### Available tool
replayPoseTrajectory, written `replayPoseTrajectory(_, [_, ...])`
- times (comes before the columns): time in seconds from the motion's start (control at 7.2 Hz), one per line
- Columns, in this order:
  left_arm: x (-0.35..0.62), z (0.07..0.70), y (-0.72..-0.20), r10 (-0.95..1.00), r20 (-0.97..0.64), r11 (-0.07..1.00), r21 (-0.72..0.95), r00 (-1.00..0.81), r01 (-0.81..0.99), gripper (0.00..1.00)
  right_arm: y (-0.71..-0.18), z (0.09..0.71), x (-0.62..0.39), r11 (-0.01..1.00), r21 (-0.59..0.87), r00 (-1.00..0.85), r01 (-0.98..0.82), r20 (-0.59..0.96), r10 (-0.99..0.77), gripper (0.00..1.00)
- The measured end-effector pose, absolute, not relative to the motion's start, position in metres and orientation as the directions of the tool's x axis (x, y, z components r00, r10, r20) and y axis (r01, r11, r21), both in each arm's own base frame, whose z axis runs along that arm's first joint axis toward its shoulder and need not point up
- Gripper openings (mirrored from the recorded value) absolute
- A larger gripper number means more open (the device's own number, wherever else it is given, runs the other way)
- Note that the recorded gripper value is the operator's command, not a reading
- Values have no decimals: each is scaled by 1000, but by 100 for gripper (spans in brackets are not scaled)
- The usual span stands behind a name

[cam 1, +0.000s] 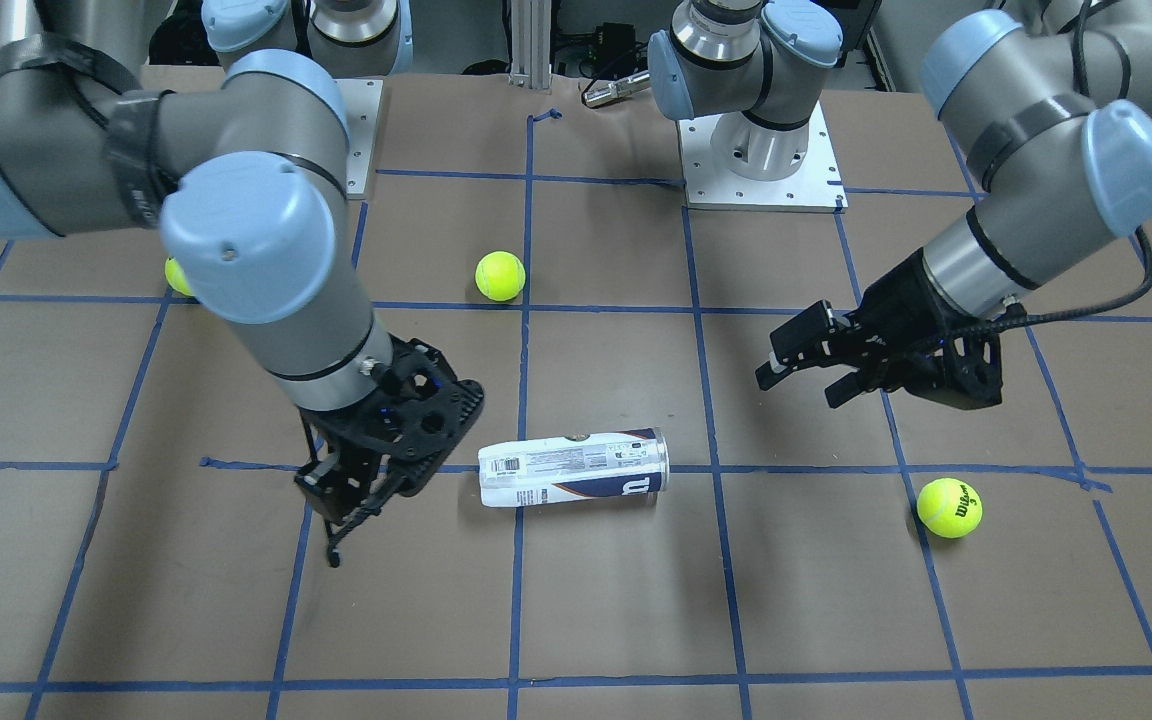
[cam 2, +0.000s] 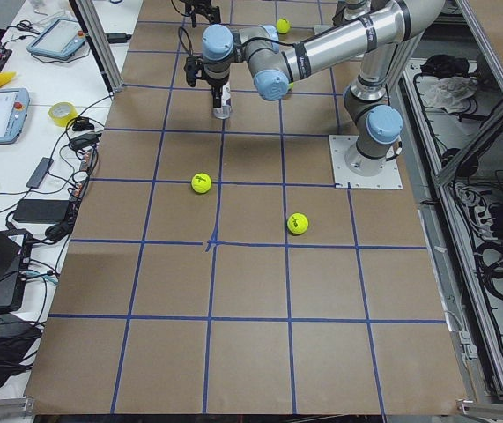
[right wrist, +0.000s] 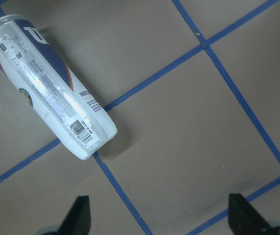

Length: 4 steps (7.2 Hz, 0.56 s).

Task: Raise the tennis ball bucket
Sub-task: 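Reach the left gripper to the can's open end while the right gripper withdraws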

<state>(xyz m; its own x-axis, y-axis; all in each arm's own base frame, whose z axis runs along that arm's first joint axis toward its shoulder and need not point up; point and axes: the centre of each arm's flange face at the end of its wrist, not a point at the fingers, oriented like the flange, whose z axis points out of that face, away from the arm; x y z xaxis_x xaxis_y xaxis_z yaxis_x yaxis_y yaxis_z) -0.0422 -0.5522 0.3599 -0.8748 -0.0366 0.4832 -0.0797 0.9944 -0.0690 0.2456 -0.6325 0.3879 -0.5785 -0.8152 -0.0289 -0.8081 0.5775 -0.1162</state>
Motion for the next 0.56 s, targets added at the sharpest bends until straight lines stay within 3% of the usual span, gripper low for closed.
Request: replayPoseTrajectory(0.56, [-81, 273, -568, -8, 604, 998, -50, -797, -48, 100, -635, 402, 209, 875, -45, -876, -481, 69, -478, 100])
